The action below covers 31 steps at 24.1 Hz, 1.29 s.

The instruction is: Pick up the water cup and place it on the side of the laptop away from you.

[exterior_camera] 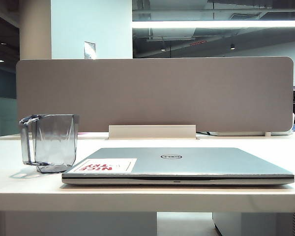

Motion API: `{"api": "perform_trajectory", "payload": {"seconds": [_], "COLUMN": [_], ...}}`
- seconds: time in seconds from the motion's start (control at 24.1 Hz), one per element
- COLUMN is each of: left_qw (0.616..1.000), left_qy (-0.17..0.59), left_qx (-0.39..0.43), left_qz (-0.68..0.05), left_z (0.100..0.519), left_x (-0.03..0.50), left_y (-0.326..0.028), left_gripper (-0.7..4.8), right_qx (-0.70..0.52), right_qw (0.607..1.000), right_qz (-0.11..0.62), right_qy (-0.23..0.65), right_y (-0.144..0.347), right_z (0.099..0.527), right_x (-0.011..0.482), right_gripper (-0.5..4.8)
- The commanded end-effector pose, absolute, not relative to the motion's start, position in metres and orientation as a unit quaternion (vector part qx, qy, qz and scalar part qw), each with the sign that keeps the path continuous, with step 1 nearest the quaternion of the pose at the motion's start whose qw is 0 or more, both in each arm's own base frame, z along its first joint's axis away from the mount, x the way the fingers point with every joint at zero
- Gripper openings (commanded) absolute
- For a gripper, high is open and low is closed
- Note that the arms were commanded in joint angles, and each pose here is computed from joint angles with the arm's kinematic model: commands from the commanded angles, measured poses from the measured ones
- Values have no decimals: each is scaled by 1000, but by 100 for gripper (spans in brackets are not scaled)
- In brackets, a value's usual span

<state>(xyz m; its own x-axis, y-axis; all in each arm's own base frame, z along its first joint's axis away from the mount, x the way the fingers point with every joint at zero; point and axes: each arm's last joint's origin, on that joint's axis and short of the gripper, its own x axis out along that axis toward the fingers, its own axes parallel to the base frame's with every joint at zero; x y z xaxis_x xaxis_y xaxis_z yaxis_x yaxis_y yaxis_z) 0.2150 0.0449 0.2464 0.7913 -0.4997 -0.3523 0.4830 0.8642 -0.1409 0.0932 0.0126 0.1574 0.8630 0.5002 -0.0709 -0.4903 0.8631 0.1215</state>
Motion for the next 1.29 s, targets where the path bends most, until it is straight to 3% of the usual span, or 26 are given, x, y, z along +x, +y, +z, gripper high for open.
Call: {"api": "perform_trajectory", "payload": {"seconds": [0.04,0.29,0.58,0.79,1.0,1.29], "left_qw": [937,877,838,830,831,842], "left_qy": [207,228,306,306,286,290], "left_qx": [-26,-97,-171,-149,-90,44], "left_qz": [-280,-411,-419,-441,-469,-452], "left_z": [239,206,169,163,161,159], "left_x": [218,229,238,243,243,250], "left_y": [45,44,42,32,24,5], "left_gripper": [148,116,125,188,188,183], "right_qx": [49,55,55,55,55,55], "right_qw": [964,962,962,962,962,962], "right_qz": [258,258,257,258,257,258], "right_qy": [49,68,68,68,68,68], "right_y": [13,13,13,13,13,13], "right_z": [156,152,152,152,152,152], "right_x": [93,93,93,93,93,93], "right_gripper": [-1,-1,-1,-1,-1,-1]}}
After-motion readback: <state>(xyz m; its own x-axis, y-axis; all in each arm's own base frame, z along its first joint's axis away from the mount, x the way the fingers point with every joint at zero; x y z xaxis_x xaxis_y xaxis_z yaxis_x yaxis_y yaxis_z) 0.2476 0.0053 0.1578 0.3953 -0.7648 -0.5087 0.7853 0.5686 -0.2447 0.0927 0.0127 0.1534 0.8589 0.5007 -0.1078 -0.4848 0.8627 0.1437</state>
